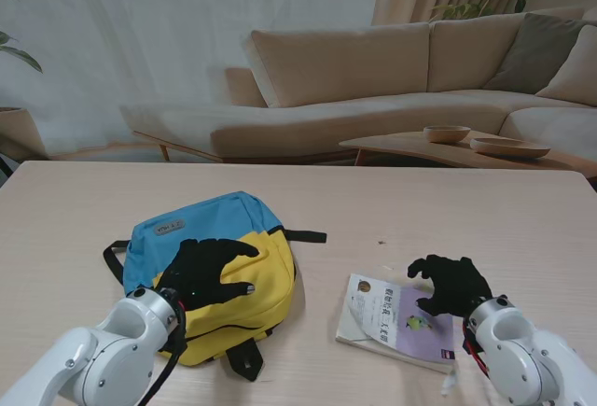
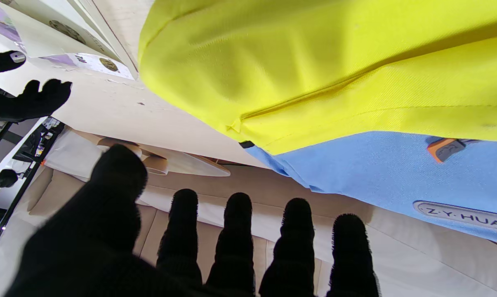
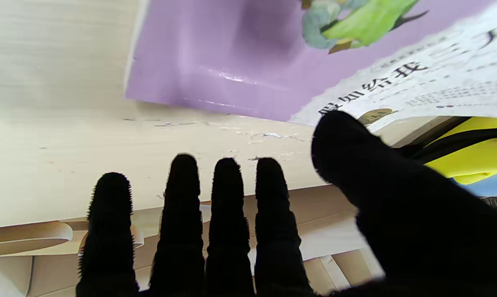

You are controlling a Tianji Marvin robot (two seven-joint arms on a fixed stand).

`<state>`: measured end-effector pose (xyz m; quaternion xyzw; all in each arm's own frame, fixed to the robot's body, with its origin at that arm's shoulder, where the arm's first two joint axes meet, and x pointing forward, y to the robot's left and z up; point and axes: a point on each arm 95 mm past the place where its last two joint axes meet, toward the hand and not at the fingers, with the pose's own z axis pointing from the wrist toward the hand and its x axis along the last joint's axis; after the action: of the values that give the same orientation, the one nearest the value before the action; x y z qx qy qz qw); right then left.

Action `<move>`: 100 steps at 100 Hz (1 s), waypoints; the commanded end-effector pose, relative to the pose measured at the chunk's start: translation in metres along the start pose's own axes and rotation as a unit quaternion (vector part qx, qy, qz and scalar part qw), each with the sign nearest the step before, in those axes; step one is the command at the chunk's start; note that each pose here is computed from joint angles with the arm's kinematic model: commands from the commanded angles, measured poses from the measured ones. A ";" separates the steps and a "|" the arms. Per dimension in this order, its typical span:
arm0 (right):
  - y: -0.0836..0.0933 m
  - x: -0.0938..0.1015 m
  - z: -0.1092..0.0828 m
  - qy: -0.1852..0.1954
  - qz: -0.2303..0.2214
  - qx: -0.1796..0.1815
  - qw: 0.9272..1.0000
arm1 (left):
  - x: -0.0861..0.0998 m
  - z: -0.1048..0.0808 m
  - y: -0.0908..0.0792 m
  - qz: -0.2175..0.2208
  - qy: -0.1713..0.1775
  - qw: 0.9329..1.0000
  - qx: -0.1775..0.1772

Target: Pack books into the school bag then zip close the school bag

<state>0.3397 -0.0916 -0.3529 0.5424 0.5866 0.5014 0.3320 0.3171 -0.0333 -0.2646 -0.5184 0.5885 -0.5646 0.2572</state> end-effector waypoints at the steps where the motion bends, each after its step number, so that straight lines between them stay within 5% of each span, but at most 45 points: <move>1: -0.009 0.000 -0.007 -0.002 -0.006 0.022 1.000 | 0.005 -0.003 0.001 -0.004 0.007 1.000 -0.007; 28: -0.026 -0.008 -0.023 -0.023 -0.009 0.044 0.999 | 0.009 -0.004 0.002 -0.004 0.017 1.000 -0.003; 61: -0.042 -0.010 -0.027 -0.006 -0.031 0.108 0.994 | 0.008 -0.003 0.002 -0.006 0.023 1.000 -0.007; 100: -0.058 -0.005 -0.018 0.002 -0.062 0.086 0.994 | 0.007 -0.002 0.003 -0.005 0.024 1.000 -0.008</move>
<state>0.3221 -0.0960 -0.3752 0.5127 0.6452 0.4551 0.3373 0.3146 -0.0375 -0.2636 -0.5070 0.5927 -0.5771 0.2421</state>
